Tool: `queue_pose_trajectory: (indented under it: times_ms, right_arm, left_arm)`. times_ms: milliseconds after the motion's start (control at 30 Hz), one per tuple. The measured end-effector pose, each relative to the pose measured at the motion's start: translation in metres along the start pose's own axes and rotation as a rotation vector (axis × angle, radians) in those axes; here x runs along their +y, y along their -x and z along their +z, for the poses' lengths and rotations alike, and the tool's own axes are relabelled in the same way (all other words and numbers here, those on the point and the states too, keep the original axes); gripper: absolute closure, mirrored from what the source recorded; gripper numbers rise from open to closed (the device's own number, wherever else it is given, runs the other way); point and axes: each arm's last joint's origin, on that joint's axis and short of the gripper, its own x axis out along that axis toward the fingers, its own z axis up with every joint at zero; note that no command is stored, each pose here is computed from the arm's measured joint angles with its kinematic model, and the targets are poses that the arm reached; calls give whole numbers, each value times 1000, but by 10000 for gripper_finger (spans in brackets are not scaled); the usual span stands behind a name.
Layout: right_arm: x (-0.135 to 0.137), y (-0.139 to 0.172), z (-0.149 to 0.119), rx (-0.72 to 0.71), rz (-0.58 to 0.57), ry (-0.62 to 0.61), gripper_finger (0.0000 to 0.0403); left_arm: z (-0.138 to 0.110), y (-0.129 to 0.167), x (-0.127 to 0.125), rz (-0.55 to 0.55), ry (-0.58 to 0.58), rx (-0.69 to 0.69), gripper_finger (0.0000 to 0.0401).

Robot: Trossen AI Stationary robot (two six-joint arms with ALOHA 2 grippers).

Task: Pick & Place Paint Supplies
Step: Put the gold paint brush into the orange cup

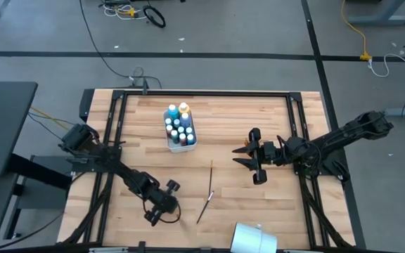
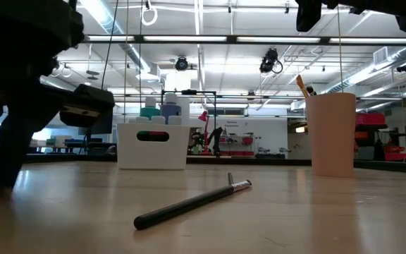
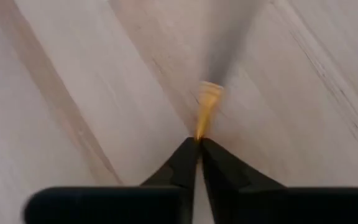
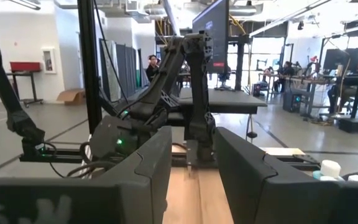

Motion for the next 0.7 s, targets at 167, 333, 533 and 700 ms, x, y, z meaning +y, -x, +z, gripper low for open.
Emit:
queue_pose_trajectory:
  times_ms: [167,333,533,700]
  right_arm:
    - [0,0,0,0,0,0,275]
    - [0,0,0,-1,0,1,275]
    - [0,0,0,-1,1,0,275]
    - [-1,0,0,-1,-3,-112,275]
  left_arm:
    - [5,2,0,9,-112,0,392]
    - [27,12,0,72,-298,-5,396]
    - [58,38,-3,296,-558,69,397]
    - [84,65,-10,610,-844,189,396]
